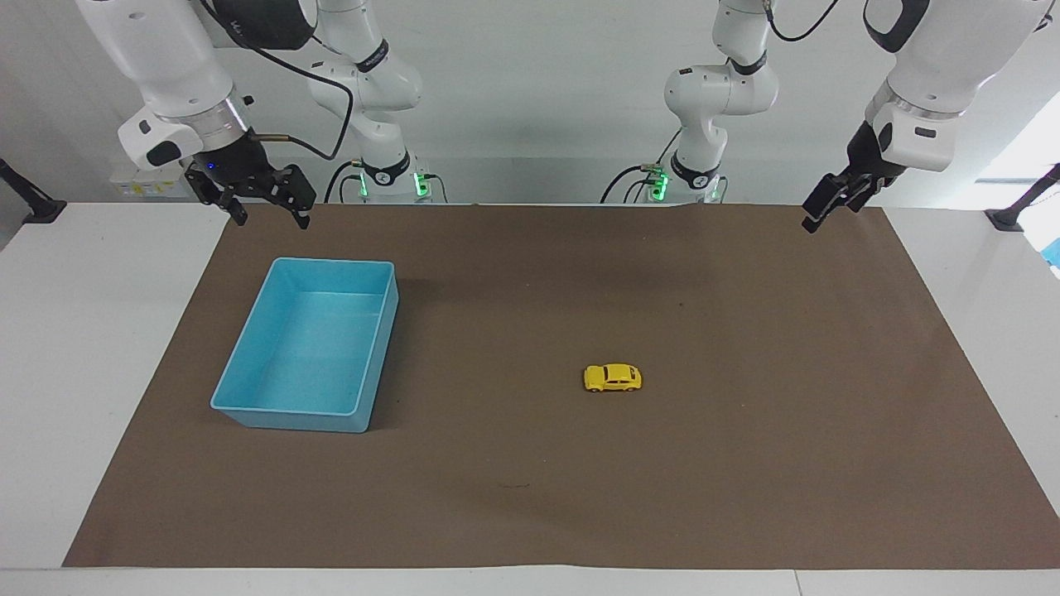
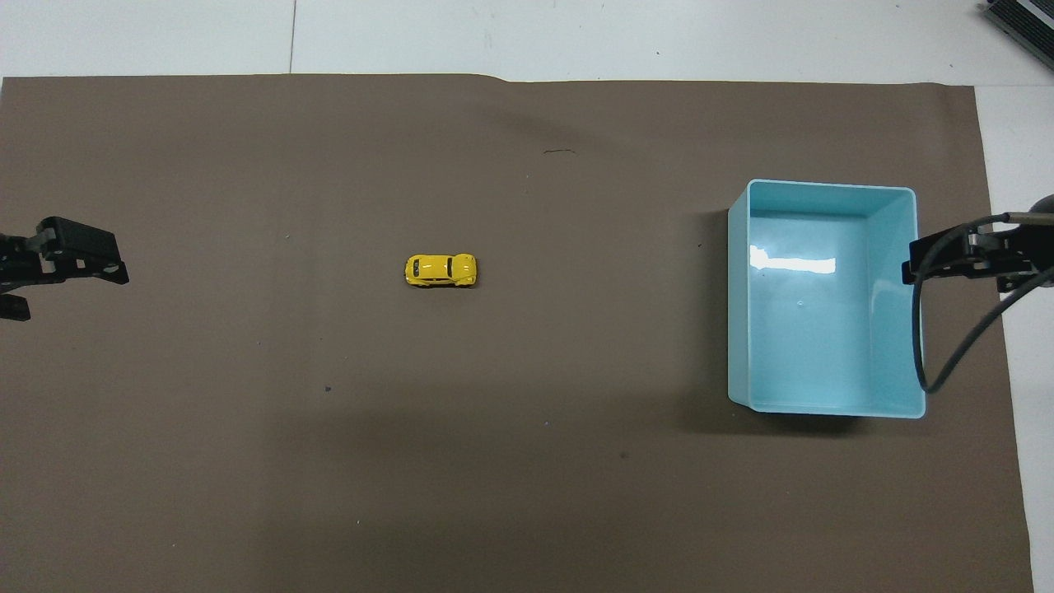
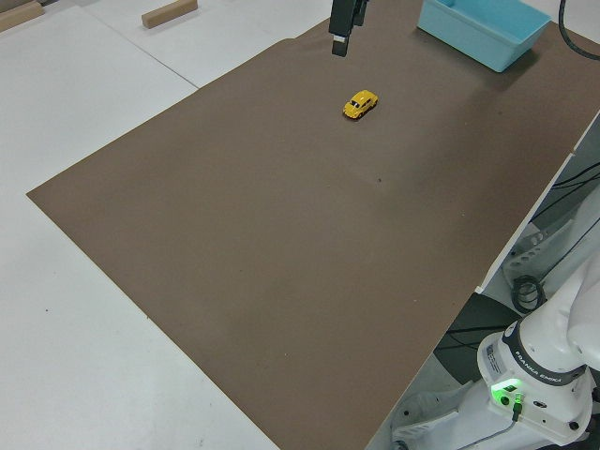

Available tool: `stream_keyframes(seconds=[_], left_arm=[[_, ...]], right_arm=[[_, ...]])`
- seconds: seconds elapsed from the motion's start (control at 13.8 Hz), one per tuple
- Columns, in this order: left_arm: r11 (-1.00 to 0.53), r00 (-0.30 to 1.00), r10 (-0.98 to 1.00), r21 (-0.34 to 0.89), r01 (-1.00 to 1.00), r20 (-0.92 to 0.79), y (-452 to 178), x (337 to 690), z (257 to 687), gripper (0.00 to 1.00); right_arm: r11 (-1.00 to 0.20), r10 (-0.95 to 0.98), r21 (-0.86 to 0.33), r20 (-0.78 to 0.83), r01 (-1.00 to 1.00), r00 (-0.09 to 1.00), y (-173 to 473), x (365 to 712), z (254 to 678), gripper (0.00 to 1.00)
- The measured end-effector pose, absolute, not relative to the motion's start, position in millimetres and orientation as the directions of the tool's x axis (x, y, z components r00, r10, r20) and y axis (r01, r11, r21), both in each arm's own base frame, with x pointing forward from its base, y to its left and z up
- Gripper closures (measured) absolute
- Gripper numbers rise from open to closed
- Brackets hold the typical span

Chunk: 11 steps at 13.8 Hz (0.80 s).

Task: Wind up and store yellow beetle car
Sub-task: 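Move the left gripper toward the yellow toy car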

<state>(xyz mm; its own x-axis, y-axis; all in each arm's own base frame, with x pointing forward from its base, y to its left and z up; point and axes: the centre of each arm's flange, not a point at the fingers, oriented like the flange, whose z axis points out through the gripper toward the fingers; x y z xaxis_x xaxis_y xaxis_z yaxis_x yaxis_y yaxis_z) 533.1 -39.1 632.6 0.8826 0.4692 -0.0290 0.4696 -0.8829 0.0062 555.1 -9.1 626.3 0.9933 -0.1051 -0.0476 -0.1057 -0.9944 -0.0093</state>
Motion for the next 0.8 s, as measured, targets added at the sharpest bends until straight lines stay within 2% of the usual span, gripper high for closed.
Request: stream_keyframes(seconds=[0.36,0.8], left_arm=[[-0.738,0.737,0.675,-0.008,0.675,-0.036,-55,532,628,0.0],[-0.428,0.428,0.904,0.023,0.904,-0.02,-78,542,611,0.0]], right_arm=[[-0.994,-0.105,-0.009,-0.048,-0.106,0.993,-9,555,626,0.0],[-0.994,-0.105,-0.009,-0.048,-0.106,0.993,-9,555,626,0.0]])
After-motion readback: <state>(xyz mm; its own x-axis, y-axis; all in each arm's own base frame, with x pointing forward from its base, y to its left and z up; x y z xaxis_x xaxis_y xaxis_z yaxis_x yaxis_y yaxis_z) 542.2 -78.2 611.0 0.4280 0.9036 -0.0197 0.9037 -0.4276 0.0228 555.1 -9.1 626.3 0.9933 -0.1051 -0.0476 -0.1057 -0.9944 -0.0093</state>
